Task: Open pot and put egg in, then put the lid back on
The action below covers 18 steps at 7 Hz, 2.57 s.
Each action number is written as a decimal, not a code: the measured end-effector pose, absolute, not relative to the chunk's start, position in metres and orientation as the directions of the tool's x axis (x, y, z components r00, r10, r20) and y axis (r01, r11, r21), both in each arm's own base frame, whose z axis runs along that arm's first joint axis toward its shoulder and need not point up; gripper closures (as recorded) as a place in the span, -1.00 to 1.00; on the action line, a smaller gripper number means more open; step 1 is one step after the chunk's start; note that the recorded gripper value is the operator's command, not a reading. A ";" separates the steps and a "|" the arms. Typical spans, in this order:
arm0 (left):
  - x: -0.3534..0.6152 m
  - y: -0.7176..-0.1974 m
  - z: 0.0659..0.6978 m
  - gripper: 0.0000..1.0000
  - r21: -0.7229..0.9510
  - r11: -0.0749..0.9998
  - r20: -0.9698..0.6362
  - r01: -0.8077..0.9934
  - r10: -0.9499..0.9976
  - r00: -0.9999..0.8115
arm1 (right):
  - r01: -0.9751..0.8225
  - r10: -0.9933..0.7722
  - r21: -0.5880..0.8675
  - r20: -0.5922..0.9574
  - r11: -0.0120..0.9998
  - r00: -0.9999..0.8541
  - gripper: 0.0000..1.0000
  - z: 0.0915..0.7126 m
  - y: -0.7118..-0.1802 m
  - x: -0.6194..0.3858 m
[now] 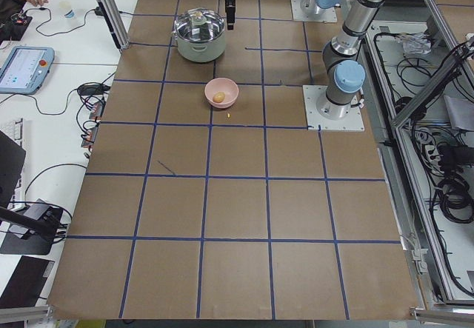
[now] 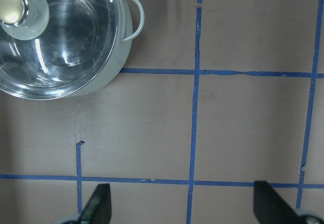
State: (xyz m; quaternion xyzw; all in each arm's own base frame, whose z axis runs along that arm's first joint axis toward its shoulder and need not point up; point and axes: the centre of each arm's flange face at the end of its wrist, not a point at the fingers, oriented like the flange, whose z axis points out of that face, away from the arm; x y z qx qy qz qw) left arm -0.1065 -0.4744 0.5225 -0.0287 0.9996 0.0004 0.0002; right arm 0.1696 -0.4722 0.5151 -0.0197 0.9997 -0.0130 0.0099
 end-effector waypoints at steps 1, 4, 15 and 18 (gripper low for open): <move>-0.107 -0.474 0.522 -1.00 0.001 0.998 0.000 -0.057 -0.057 -0.998 | -0.038 -0.039 -0.025 -0.019 0.999 -0.999 -0.99 0.514 -0.472 0.170; -0.107 -0.474 0.521 -1.00 0.003 0.999 0.000 -0.051 -0.051 -0.999 | -0.038 -0.038 -0.023 -0.020 0.999 -0.999 -1.00 0.514 -0.472 0.170; -0.077 -0.504 0.417 -1.00 -0.003 1.000 -0.001 -0.013 -0.013 -1.000 | -0.062 -0.070 -0.121 -0.061 0.991 -0.996 -1.00 0.436 -0.592 0.252; -0.073 -0.511 0.370 -0.96 0.016 0.974 -0.005 -0.226 -0.226 -0.974 | 0.000 -0.006 -0.094 -0.062 0.996 -0.998 -0.92 0.391 -0.605 0.336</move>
